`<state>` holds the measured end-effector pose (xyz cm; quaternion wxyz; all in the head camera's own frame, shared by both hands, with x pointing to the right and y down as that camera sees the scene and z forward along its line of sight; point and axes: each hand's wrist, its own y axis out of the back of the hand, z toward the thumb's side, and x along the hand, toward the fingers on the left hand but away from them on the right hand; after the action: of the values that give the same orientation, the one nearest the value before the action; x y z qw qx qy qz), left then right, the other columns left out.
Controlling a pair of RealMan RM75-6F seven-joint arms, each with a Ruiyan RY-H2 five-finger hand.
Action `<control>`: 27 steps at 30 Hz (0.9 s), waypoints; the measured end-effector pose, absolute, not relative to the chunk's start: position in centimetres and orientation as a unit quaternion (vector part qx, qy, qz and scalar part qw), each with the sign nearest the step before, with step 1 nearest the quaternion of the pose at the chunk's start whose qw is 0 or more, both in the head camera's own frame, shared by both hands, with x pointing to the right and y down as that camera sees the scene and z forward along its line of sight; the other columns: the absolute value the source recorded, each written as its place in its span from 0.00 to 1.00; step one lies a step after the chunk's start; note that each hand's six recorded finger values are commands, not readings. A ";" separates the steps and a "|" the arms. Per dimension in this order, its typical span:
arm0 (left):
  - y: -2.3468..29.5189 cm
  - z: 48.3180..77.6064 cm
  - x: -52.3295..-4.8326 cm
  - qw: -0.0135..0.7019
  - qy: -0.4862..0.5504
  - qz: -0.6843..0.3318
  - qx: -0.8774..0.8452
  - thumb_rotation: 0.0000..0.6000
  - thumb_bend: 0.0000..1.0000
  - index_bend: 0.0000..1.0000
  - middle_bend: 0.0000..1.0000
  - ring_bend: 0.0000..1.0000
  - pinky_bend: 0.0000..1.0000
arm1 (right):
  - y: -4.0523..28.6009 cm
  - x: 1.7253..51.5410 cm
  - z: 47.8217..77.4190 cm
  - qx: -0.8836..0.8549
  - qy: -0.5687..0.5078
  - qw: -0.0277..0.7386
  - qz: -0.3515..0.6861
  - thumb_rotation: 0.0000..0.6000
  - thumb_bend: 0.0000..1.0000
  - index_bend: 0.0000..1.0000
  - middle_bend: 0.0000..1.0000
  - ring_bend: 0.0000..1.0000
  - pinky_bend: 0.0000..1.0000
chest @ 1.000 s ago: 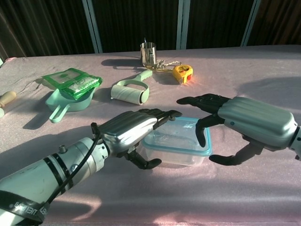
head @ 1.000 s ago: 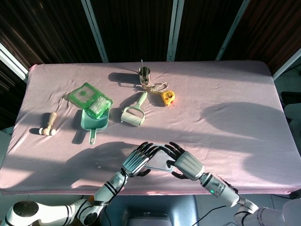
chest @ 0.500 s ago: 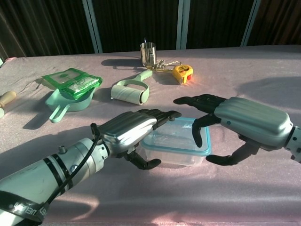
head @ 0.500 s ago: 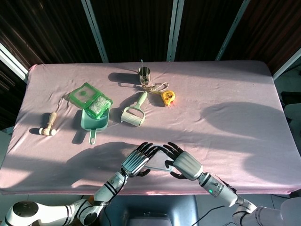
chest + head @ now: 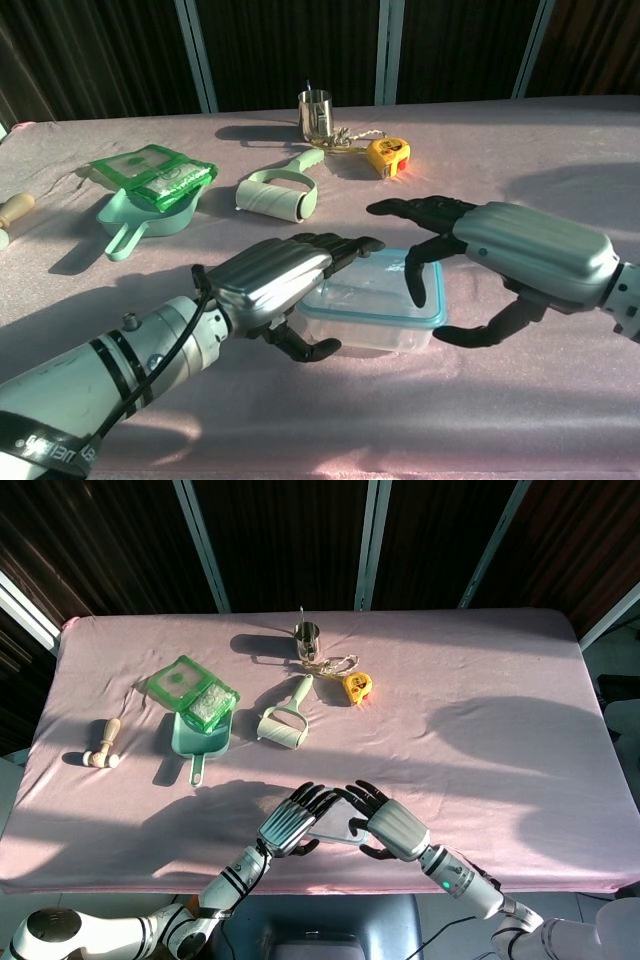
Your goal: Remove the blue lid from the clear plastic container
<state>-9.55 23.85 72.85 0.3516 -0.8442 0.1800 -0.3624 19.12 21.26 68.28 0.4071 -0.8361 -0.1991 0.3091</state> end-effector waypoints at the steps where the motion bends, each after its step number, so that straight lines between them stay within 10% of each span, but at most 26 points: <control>1: 23.9 72.9 -9.6 0.352 0.180 -0.362 -0.844 1.00 0.33 0.00 0.57 0.66 0.60 | 21.2 19.1 68.3 -0.836 -0.200 0.407 0.309 1.00 0.43 0.65 0.05 0.00 0.00; 27: 24.1 73.3 -9.8 0.364 0.172 -0.363 -0.840 1.00 0.33 0.00 0.59 0.67 0.61 | 20.8 19.7 67.8 -0.833 -0.202 0.406 0.317 1.00 0.46 0.66 0.05 0.00 0.00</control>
<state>-9.77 24.08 73.30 0.3645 -0.8402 0.1720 -0.3630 19.69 20.77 67.76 0.4062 -0.8328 -0.2024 0.3171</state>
